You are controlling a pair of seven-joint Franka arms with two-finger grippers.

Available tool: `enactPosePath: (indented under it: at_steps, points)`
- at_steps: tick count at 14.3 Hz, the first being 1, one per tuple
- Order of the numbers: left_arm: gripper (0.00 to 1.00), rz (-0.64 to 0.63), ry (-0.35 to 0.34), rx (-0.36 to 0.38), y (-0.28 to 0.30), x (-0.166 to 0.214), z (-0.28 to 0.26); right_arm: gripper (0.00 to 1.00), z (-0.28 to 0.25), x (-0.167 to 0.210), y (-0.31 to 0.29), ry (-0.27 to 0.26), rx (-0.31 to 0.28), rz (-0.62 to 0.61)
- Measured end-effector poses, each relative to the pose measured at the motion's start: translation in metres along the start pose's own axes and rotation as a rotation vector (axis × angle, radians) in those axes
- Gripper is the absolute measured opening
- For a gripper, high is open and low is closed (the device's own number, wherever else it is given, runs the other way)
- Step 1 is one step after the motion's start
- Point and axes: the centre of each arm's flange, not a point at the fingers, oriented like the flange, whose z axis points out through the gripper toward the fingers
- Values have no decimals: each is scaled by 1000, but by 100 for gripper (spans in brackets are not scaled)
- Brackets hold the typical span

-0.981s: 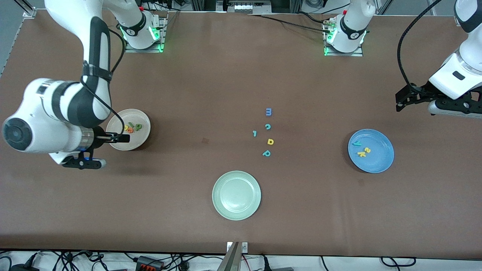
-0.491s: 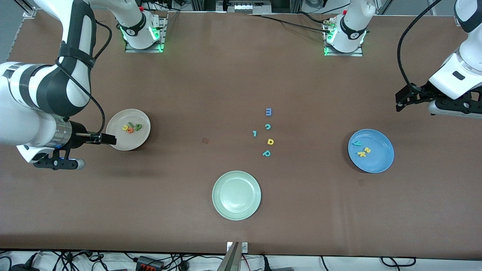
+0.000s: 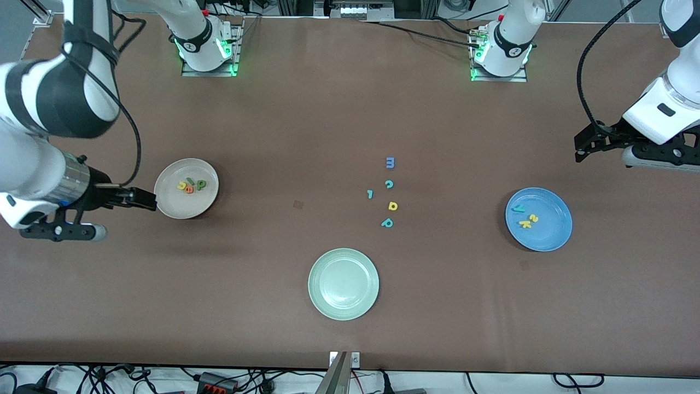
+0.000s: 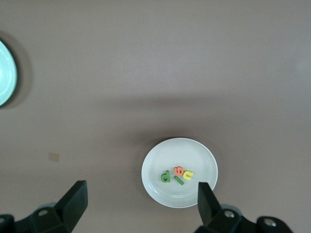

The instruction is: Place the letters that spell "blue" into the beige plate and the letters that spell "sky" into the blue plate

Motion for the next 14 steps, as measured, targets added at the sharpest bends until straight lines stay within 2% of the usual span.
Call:
enactPosePath:
  at_steps: [4, 7, 11, 14]
  points:
    - [100, 0, 0, 0, 0, 0, 0, 100, -56, -15, 58, 74, 20, 58]
    - [100, 0, 0, 0, 0, 0, 0, 100, -78, -28, 111, 97, 40, 116]
    - [100, 0, -1, 0, 0, 0, 0, 100, -93, -44, 124, 112, 46, 82]
    - [100, 0, -1, 0, 0, 0, 0, 100, -90, -50, 119, 74, 3, 59]
